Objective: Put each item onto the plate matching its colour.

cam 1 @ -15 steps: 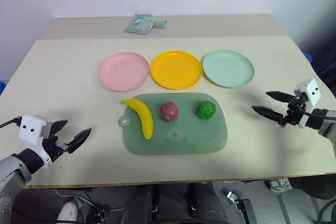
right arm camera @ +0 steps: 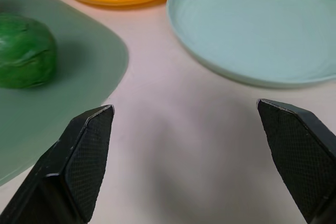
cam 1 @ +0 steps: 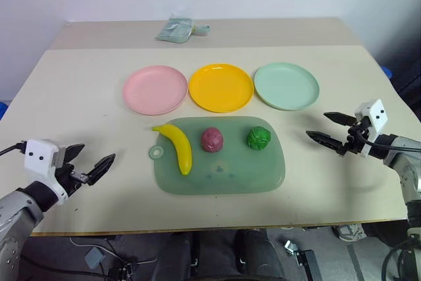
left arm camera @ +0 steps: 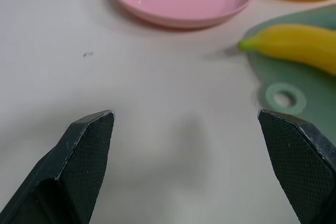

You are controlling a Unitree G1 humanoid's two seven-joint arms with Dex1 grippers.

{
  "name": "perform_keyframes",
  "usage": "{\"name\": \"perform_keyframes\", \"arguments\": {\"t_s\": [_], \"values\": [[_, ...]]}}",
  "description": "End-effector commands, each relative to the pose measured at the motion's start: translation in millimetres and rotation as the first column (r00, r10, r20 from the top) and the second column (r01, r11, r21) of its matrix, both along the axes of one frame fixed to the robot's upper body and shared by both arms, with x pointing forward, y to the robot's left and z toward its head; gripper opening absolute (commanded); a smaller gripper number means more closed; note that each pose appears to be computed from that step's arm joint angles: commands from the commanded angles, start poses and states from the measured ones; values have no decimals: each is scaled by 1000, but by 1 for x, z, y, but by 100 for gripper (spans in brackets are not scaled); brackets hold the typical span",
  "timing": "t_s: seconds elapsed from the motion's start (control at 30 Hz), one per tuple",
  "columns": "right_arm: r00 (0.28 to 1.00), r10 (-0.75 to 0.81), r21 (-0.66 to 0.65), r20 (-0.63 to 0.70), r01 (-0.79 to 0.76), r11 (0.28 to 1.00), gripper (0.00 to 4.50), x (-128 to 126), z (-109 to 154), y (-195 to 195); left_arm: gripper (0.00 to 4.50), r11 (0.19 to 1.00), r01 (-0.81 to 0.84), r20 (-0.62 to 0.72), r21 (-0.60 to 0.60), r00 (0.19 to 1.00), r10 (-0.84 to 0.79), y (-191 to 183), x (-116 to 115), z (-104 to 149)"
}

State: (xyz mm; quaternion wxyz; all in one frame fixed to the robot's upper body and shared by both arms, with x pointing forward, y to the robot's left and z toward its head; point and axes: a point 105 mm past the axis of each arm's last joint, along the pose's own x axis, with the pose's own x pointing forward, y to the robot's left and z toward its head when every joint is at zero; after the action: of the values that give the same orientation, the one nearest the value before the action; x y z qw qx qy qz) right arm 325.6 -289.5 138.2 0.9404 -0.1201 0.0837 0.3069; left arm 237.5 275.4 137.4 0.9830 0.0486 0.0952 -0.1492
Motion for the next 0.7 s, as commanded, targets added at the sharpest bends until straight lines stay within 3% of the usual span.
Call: {"name": "perform_keyframes", "arguments": {"t_s": [0.03, 0.2, 0.4, 0.53, 0.7], "values": [[996, -18, -7, 89, 18, 1000, 446, 2, 18, -1, 450, 999, 41, 49, -1, 998, -41, -15, 7, 10], [992, -22, -10, 122, 23, 1000, 446, -5, 20, 5, 450, 993, 107, 37, -47, 994, -106, -35, 20, 7], [992, -1, -7, 128, 2, 1000, 446, -17, 22, 11, 450, 956, 252, 50, -149, 968, -247, -84, 31, 18], [988, 60, -14, 144, -59, 998, 446, -22, 33, 23, 450, 966, 236, -30, -107, 970, -240, -112, 43, 10], [976, 154, -35, 156, -151, 988, 446, -29, 44, 45, 450, 968, 153, -108, -197, 978, -176, -133, 56, 9]]}}
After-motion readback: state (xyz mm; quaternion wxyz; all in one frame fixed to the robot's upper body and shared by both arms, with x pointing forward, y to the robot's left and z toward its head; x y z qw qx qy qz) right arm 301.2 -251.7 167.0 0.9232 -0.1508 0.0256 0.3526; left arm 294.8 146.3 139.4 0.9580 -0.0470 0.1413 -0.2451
